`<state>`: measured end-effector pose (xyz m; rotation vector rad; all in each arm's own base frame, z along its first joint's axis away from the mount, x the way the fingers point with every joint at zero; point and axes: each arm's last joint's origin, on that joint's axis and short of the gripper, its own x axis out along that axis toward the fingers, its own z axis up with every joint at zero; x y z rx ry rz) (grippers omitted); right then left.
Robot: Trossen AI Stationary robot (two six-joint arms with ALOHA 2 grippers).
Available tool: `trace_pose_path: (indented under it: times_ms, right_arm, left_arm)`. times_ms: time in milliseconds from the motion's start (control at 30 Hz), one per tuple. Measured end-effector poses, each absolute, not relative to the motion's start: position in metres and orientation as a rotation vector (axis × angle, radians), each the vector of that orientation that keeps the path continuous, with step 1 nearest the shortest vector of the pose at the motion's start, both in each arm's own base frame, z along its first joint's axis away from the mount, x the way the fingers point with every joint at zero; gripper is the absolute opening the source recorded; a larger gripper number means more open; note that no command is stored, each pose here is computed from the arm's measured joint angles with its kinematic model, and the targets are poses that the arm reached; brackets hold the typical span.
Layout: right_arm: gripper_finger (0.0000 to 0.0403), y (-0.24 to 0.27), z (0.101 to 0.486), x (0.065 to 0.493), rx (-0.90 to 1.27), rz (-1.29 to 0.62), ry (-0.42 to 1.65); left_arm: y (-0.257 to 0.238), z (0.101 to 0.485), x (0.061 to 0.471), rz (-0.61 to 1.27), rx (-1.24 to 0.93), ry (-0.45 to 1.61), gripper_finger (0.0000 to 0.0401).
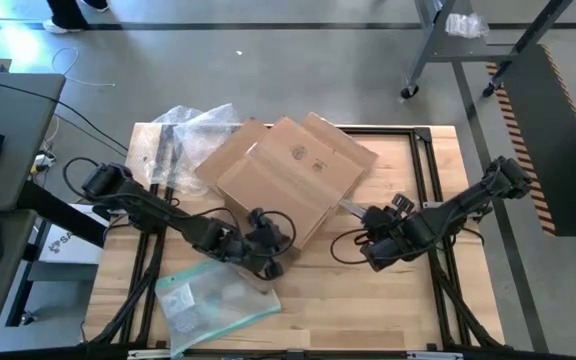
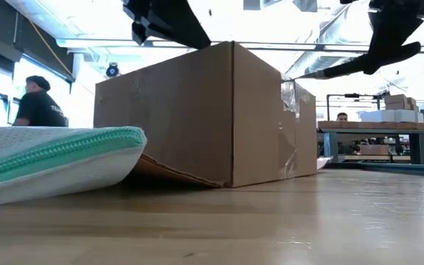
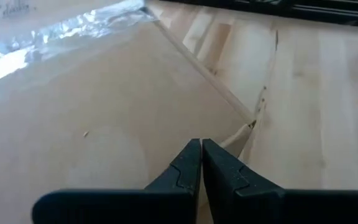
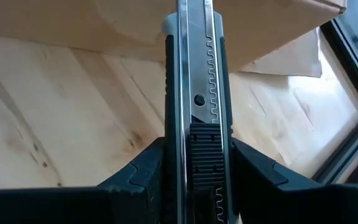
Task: Unpack boxes
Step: Break down cardboard box until it is fully flat
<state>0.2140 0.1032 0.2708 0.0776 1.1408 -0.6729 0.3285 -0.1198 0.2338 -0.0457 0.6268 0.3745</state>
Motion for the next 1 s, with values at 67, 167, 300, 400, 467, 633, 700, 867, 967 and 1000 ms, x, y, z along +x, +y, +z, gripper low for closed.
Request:
trace_pose_path:
  times_ms: [67,167,300,400,467,633,700,867,967,1000]
  right_arm:
    - [0.0124,0.102,0.271,0.216,0.07,-0.662,1.141]
    - [0.0124,0.1,0.271,0.218,0.052,-0.646,1.137]
    - [0.0124,0.101,0.271,0.22,0.017,-0.605,1.143]
    - [0.0124,0.102,0.271,0.222,0.012,-0.568,1.147]
    - [0.0124,0.103,0.271,0.223,0.008,-0.547,1.149]
    - [0.0124,0.108,0.271,0.228,0.005,-0.434,1.157]
    - [0.0124,0.115,0.272,0.234,0.03,-0.324,1.14]
    - [0.0124,0.122,0.274,0.247,0.065,-0.21,1.064]
    - [0.0124,0.122,0.272,0.242,0.024,-0.225,1.1]
    - [0.0124,0.122,0.272,0.24,0.024,-0.24,1.102]
  left_arm:
    - [-0.12,0.23,0.332,0.368,-0.022,0.628,0.0]
    - [-0.121,0.227,0.334,0.365,-0.012,0.627,0.0]
    - [-0.121,0.226,0.334,0.362,-0.003,0.631,0.0]
    - [-0.121,0.225,0.334,0.357,0.006,0.637,0.0]
    - [-0.121,0.225,0.334,0.355,0.006,0.638,0.0]
    - [-0.121,0.222,0.335,0.364,0.022,0.641,0.0]
    - [-0.119,0.219,0.338,0.394,0.044,0.634,0.0]
    - [-0.119,0.21,0.343,0.423,0.058,0.632,0.0]
    - [-0.119,0.21,0.344,0.424,0.054,0.628,0.0]
    - [-0.119,0.21,0.344,0.421,0.052,0.625,0.0]
